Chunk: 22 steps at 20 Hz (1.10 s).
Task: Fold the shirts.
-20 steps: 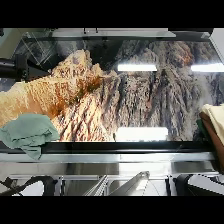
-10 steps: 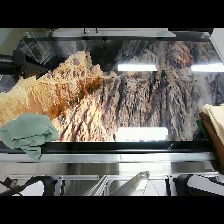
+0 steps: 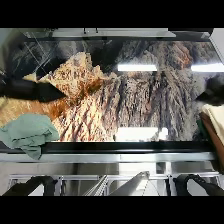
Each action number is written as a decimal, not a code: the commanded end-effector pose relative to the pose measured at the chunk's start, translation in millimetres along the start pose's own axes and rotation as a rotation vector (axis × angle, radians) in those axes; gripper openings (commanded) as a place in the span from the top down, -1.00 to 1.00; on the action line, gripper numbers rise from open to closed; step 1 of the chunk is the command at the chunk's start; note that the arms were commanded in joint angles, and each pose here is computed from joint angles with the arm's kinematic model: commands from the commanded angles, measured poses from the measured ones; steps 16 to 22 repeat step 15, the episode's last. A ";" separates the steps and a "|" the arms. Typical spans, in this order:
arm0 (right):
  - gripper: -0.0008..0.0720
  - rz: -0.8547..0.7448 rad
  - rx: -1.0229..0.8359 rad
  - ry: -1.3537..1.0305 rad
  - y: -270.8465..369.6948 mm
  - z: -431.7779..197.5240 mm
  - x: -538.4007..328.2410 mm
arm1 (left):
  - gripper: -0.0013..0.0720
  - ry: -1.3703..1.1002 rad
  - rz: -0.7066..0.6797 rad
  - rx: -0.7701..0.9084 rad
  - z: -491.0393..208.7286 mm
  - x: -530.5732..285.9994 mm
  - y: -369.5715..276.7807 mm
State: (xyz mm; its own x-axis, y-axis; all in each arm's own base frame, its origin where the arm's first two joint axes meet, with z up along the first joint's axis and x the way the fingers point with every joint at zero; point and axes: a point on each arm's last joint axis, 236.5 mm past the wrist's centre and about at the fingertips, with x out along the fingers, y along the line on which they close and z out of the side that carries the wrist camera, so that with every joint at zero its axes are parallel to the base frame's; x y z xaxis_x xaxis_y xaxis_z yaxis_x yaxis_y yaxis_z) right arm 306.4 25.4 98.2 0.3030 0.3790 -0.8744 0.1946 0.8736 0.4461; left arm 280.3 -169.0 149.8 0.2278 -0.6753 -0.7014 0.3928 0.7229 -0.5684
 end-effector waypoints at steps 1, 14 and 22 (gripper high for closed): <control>0.94 0.066 -0.118 0.022 28.5 -63.4 51.6 | 0.93 0.033 0.032 -0.022 -48.5 26.5 -4.2; 0.94 0.099 -0.143 0.057 37.6 -88.5 71.5 | 0.92 0.040 0.029 -0.074 -82.6 38.1 -0.2; 0.94 0.099 -0.143 0.057 37.7 -88.5 71.5 | 0.92 0.040 0.029 -0.074 -82.6 38.0 -0.3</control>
